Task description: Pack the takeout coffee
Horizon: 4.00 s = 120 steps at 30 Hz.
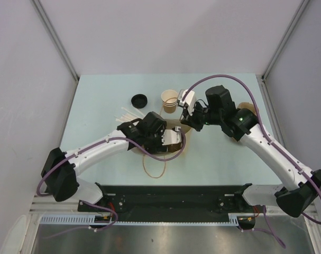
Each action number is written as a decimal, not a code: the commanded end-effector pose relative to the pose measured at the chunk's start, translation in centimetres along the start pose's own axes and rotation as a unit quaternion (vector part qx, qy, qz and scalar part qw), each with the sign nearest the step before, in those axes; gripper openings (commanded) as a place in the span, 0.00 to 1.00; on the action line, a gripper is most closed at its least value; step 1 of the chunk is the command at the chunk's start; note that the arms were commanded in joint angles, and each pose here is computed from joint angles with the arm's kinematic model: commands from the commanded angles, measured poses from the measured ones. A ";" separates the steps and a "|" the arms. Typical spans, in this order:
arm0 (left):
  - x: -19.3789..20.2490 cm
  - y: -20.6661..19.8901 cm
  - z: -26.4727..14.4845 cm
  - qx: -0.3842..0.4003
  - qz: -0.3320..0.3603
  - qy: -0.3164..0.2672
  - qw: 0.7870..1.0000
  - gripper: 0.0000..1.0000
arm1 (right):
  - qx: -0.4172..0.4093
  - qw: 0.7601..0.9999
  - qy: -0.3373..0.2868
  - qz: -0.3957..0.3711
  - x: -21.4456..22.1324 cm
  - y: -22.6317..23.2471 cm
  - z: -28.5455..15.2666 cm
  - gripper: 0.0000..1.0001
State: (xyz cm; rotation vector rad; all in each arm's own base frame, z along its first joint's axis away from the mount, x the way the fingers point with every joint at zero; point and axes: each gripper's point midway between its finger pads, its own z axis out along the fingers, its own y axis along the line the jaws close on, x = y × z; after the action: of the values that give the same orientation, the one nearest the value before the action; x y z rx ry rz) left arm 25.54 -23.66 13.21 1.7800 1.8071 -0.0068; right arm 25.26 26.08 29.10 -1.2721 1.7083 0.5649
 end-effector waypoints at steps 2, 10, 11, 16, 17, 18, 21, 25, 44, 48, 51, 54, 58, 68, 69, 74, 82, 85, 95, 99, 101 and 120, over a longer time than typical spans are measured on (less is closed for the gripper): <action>0.8 -0.4 0.6 0.041 -0.024 0.019 0.999 0.00 | -0.009 0.999 -0.035 -0.004 -1.2 -1.5 0.3 0.00; 1.3 -0.8 2.0 0.093 -0.029 0.041 0.994 0.00 | -0.009 1.000 -0.016 0.012 0.5 -3.5 1.5 0.00; 1.4 -0.9 2.2 0.099 -0.031 0.044 0.994 0.00 | -0.008 1.000 -0.015 0.012 0.6 -3.7 1.6 0.00; 2.1 -1.0 3.3 0.119 -0.039 0.064 0.990 0.00 | -0.010 1.000 -0.005 0.016 1.6 -4.5 2.1 0.00; 2.3 -1.2 3.6 0.124 -0.041 0.069 0.989 0.00 | -0.010 1.000 -0.003 0.018 1.8 -4.7 2.3 0.00; 2.2 -1.1 3.6 0.126 -0.044 0.068 0.989 0.00 | -0.010 1.000 -0.003 0.018 1.9 -4.9 2.3 0.00; 2.3 -1.0 3.7 0.131 -0.050 0.071 0.988 0.01 | -0.010 1.000 0.000 0.019 2.3 -5.3 2.6 0.00; 2.4 -0.8 3.5 0.138 -0.057 0.076 0.986 0.03 | -0.010 1.000 0.002 0.020 2.5 -5.8 2.6 0.00; -8.2 4.9 -4.5 0.050 -0.049 -0.037 0.997 0.74 | -0.017 1.000 0.009 0.009 2.6 -5.8 1.6 0.00; -8.4 5.0 -5.4 0.052 -0.051 -0.039 0.997 0.85 | -0.018 1.000 0.011 0.005 2.4 -5.8 1.2 0.00; -9.1 5.4 -6.3 0.049 -0.056 -0.052 0.996 0.86 | -0.025 1.000 0.012 0.002 2.4 -5.6 1.0 0.00; -10.0 5.8 -7.0 0.046 -0.065 -0.066 0.995 0.87 | -0.028 1.000 0.012 -0.001 2.2 -5.5 0.7 0.00; -9.9 5.6 -6.4 0.051 -0.074 -0.057 0.994 0.81 | -0.025 1.000 0.007 -0.002 1.4 -5.7 0.3 0.00; -9.5 3.6 -5.1 0.084 -0.095 -0.063 0.990 0.68 | -0.027 1.000 0.005 -0.008 0.7 -5.7 0.1 0.00; -9.6 3.5 -5.2 0.086 -0.099 -0.064 0.989 0.67 | -0.031 0.999 0.007 -0.009 0.8 -5.6 0.0 0.00; -11.9 4.2 -7.7 0.083 -0.103 -0.120 0.984 0.67 | -0.044 0.999 0.024 -0.013 1.8 -5.1 -0.2 0.00; -16.4 7.5 -14.2 0.113 -0.140 -0.215 0.960 0.70 | -0.066 0.997 0.035 -0.012 2.2 -4.4 -1.4 0.00; -16.9 8.4 -16.1 0.117 -0.143 -0.237 0.954 0.73 | -0.073 0.996 0.043 -0.011 2.5 -4.4 -1.6 0.00; -14.2 9.5 -13.8 0.079 -0.168 -0.212 0.959 0.57 | -0.101 0.994 0.043 0.014 1.9 -4.1 -1.3 0.00; -13.0 9.1 -12.0 0.039 -0.133 -0.193 0.971 0.51 | -0.096 0.994 0.058 0.013 1.7 -3.6 -1.1 0.00; -12.1 8.1 -11.5 0.024 -0.111 -0.187 0.976 0.50 | -0.071 0.995 0.066 0.006 1.5 -3.8 -0.8 0.00; -8.4 3.3 -8.0 -0.016 0.024 -0.148 0.989 0.40 | 0.021 0.998 0.028 -0.055 -1.3 -3.0 -1.4 0.00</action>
State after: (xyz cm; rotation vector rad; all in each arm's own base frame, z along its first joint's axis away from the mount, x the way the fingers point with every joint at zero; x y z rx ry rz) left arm 24.14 -27.12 23.58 1.6976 1.6396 -0.2694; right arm 27.37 24.42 29.20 -1.3937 1.7592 0.4916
